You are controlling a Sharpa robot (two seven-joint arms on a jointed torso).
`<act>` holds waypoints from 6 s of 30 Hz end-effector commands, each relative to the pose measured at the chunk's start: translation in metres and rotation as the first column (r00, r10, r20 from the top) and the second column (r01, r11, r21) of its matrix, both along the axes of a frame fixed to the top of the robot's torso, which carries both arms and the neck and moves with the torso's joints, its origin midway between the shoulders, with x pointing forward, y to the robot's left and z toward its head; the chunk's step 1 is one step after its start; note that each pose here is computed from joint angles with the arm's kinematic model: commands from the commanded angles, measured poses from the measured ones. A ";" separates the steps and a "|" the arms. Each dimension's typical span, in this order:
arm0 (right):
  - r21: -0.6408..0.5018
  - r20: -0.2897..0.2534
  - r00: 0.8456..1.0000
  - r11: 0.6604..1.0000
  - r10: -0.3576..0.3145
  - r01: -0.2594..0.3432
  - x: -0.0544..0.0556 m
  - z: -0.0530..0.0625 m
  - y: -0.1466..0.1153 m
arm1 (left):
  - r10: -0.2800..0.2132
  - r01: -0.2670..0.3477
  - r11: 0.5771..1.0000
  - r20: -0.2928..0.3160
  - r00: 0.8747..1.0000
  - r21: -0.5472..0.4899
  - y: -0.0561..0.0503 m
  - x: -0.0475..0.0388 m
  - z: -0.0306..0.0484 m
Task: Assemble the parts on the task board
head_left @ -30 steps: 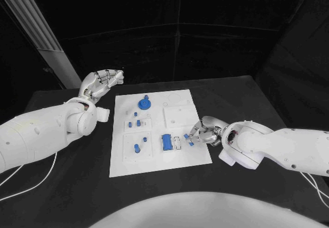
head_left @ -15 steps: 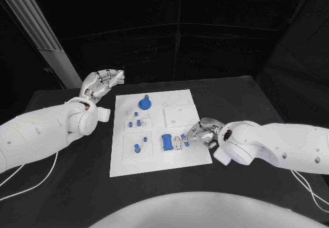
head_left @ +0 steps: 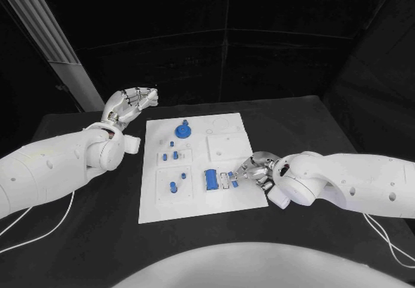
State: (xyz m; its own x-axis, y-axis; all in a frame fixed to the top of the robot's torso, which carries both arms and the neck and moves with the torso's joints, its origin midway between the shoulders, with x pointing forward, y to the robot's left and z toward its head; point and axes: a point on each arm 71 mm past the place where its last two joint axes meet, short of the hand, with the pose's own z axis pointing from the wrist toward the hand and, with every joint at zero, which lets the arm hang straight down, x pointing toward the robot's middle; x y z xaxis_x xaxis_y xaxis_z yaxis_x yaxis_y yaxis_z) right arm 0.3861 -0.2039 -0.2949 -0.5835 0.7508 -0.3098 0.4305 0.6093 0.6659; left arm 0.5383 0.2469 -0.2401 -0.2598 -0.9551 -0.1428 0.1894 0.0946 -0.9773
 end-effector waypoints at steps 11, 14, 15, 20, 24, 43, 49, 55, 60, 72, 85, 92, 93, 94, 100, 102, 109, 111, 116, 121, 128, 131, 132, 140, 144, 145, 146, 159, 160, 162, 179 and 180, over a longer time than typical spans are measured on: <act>0.024 -0.037 0.999 1.000 0.012 -0.011 -0.002 -0.001 0.004 | -0.027 0.034 0.998 0.153 0.988 -0.046 -0.001 -0.0031 0.0119; 0.034 -0.040 0.999 0.999 0.011 -0.009 -0.002 0.000 0.005 | -0.027 0.034 0.998 0.152 0.988 -0.046 -0.001 -0.0031 0.0118; 0.038 -0.042 0.999 0.999 0.010 -0.009 -0.002 -0.001 0.005 | -0.027 0.034 0.998 0.152 0.988 -0.046 -0.001 -0.0031 0.0118; 0.050 -0.044 0.999 0.999 0.010 -0.008 -0.002 -0.001 0.007 | -0.027 0.034 0.998 0.152 0.988 -0.046 -0.001 -0.0031 0.0118; 0.058 -0.048 0.999 0.998 0.009 -0.006 -0.002 -0.001 0.008 | -0.027 0.034 0.998 0.152 0.988 -0.046 0.000 -0.0030 0.0118; 0.065 -0.078 0.997 0.998 -0.009 0.014 0.000 -0.004 0.009 | -0.028 0.036 0.998 0.151 0.988 -0.046 -0.001 -0.0028 0.0117; 0.057 -0.091 0.996 0.998 -0.007 0.012 0.000 -0.005 0.011 | -0.029 0.036 0.998 0.151 0.988 -0.047 -0.001 -0.0028 0.0117; 0.050 -0.098 0.995 0.999 -0.007 0.012 0.001 -0.006 0.012 | -0.030 0.038 0.998 0.150 0.988 -0.047 -0.001 -0.0028 0.0116; 0.043 -0.109 0.994 0.999 -0.003 0.008 0.000 -0.006 0.013 | -0.030 0.037 0.998 0.149 0.988 -0.047 -0.001 -0.0027 0.0115; 0.035 -0.114 0.993 0.999 -0.003 0.007 0.000 -0.007 0.015 | -0.030 0.038 0.998 0.149 0.988 -0.047 -0.002 -0.0028 0.0114; 0.012 -0.100 0.995 1.000 -0.005 0.006 0.000 -0.007 0.017 | -0.031 0.038 0.998 0.149 0.988 -0.047 -0.002 -0.0028 0.0114; -0.002 -0.086 0.996 1.000 -0.011 0.011 0.001 -0.006 0.018 | -0.030 0.038 0.998 0.149 0.988 -0.047 -0.001 -0.0029 0.0113; -0.003 -0.085 0.996 1.000 -0.012 0.012 0.002 -0.006 0.018 | -0.030 0.037 0.998 0.149 0.988 -0.047 -0.001 -0.0029 0.0113; -0.004 -0.084 0.996 1.000 -0.014 0.013 0.002 -0.006 0.018 | -0.029 0.037 0.998 0.149 0.988 -0.047 -0.001 -0.0029 0.0113; -0.010 -0.077 0.997 1.000 -0.021 0.020 0.003 -0.006 0.019 | -0.029 0.037 0.998 0.149 0.988 -0.047 0.000 -0.0030 0.0112; -0.013 -0.071 0.997 1.000 -0.024 0.023 0.003 -0.006 0.020 | -0.030 0.037 0.998 0.148 0.988 -0.047 -0.001 -0.0030 0.0112; -0.023 -0.057 0.998 0.999 -0.024 0.023 0.004 -0.006 0.022 | -0.031 0.039 0.998 0.148 0.989 -0.048 -0.001 -0.0029 0.0111; -0.026 -0.054 0.998 0.999 -0.021 0.019 0.004 -0.006 0.022 | -0.031 0.039 0.998 0.148 0.989 -0.048 -0.001 -0.0029 0.0111; -0.032 -0.050 0.999 0.999 -0.013 0.011 0.004 -0.005 0.022 | -0.032 0.039 0.998 0.147 0.989 -0.048 -0.001 -0.0028 0.0110; -0.036 -0.048 0.999 0.999 -0.010 0.009 0.004 -0.005 0.022 | -0.032 0.040 0.998 0.147 0.989 -0.048 -0.002 -0.0028 0.0109; -0.037 -0.049 0.999 0.999 -0.008 0.007 0.003 -0.005 0.022 | -0.033 0.040 0.998 0.146 0.989 -0.048 -0.002 -0.0028 0.0107; -0.039 -0.050 0.999 0.999 -0.007 0.005 0.003 -0.005 0.022 | -0.033 0.040 0.998 0.145 0.989 -0.048 -0.002 -0.0028 0.0106; -0.043 -0.047 0.999 0.999 -0.005 0.003 0.003 -0.005 0.021 | -0.033 0.040 0.998 0.145 0.989 -0.048 -0.002 -0.0028 0.0106; -0.111 -0.002 0.998 0.992 0.060 -0.060 0.000 -0.002 0.014 | -0.032 0.040 0.998 0.145 0.989 -0.048 -0.001 -0.0029 0.0104; -0.131 -0.021 0.994 0.985 0.110 -0.112 -0.004 -0.001 0.012 | -0.032 0.039 0.998 0.144 0.989 -0.048 -0.001 -0.0030 0.0101; -0.132 -0.024 0.993 0.984 0.117 -0.119 -0.005 -0.001 0.012 | -0.032 0.039 0.998 0.144 0.989 -0.048 -0.001 -0.0030 0.0100; -0.133 -0.029 0.991 0.982 0.128 -0.131 -0.006 -0.001 0.012 | -0.032 0.039 0.998 0.144 0.989 -0.048 -0.001 -0.0030 0.0098; -0.154 -0.081 0.965 0.953 0.251 -0.261 -0.014 -0.002 0.020 | -0.031 0.038 0.998 0.140 0.990 -0.048 0.000 -0.0039 0.0080; -0.156 -0.083 0.963 0.951 0.255 -0.265 -0.014 -0.003 0.021 | -0.031 0.038 0.998 0.140 0.990 -0.048 0.000 -0.0039 0.0079; -0.161 -0.087 0.961 0.949 0.261 -0.272 -0.014 -0.003 0.022 | -0.031 0.038 0.998 0.140 0.990 -0.048 0.000 -0.0040 0.0079; -0.184 -0.087 0.963 0.946 0.254 -0.266 -0.009 -0.006 0.024 | -0.031 0.038 0.998 0.140 0.990 -0.048 0.000 -0.0042 0.0079; -0.185 -0.086 0.964 0.947 0.252 -0.264 -0.009 -0.006 0.024 | -0.031 0.038 0.998 0.140 0.990 -0.048 0.000 -0.0042 0.0079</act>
